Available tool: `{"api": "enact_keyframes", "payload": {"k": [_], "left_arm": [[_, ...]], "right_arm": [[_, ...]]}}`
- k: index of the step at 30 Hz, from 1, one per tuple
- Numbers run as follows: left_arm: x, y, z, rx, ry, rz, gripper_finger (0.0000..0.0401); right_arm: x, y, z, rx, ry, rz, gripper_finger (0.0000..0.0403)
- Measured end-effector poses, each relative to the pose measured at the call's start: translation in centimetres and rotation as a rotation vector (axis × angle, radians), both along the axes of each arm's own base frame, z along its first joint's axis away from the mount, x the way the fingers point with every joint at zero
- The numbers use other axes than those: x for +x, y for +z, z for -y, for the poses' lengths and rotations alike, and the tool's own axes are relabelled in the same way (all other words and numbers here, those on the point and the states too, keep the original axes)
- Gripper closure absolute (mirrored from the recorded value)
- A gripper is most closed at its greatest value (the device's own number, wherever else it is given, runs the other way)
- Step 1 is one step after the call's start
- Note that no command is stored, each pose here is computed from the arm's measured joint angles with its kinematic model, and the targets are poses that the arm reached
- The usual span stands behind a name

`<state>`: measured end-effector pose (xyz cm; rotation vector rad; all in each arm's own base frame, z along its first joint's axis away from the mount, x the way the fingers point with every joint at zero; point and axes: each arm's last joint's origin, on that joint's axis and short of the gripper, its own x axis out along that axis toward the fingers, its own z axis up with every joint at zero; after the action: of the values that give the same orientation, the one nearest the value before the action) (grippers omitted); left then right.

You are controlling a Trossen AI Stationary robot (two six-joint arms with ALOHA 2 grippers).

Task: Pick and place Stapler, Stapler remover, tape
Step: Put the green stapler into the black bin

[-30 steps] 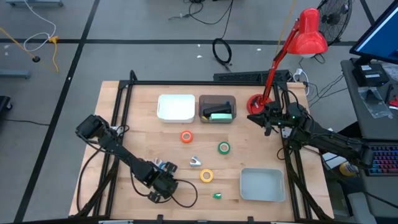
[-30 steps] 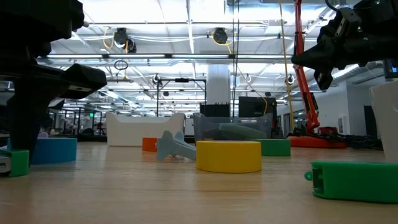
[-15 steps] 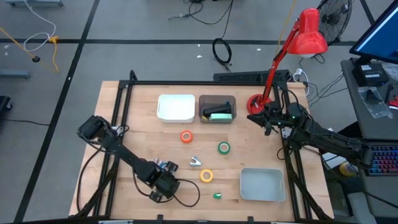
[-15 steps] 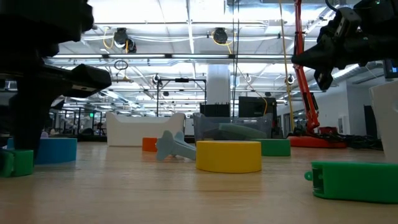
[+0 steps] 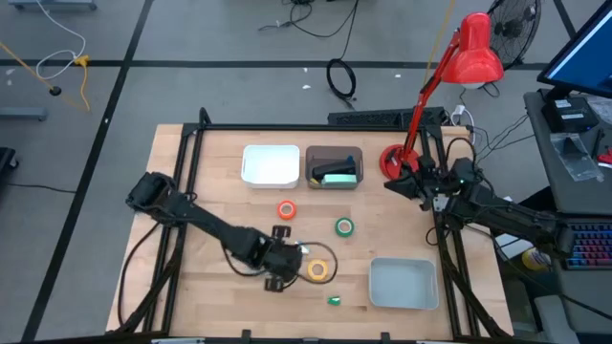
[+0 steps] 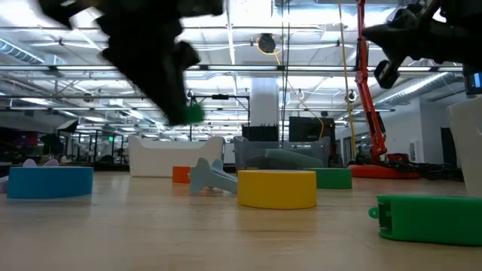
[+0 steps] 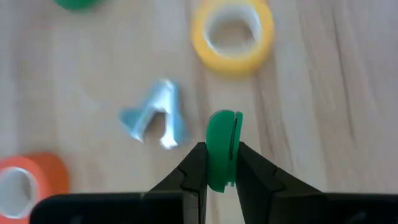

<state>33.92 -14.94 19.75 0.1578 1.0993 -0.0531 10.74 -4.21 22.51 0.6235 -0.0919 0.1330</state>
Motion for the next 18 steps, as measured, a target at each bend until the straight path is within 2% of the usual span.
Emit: {"api": "enact_keyframes", "payload": {"k": [4,7,12,18], "left_arm": [[1.8,2.8,-1.6,0.027,0.084,0.083,0.0347],[3.1,5.0,-2.9,0.058,0.157,0.164,0.0348],[4.8,8.5,-5.1,0.120,0.252,0.296,0.0348],[6.3,11.1,-8.5,0.290,0.265,0.406,0.0348]], "right_arm": [[0.0,0.3,-0.3,0.009,0.032,0.030,0.0396],[0.1,0.3,-0.5,0.025,0.053,0.025,0.0377],[0.6,0.2,-0.6,0.071,0.059,0.009,0.0313],[1.9,0.2,-0.5,0.126,0.020,0.028,0.0226]]}}
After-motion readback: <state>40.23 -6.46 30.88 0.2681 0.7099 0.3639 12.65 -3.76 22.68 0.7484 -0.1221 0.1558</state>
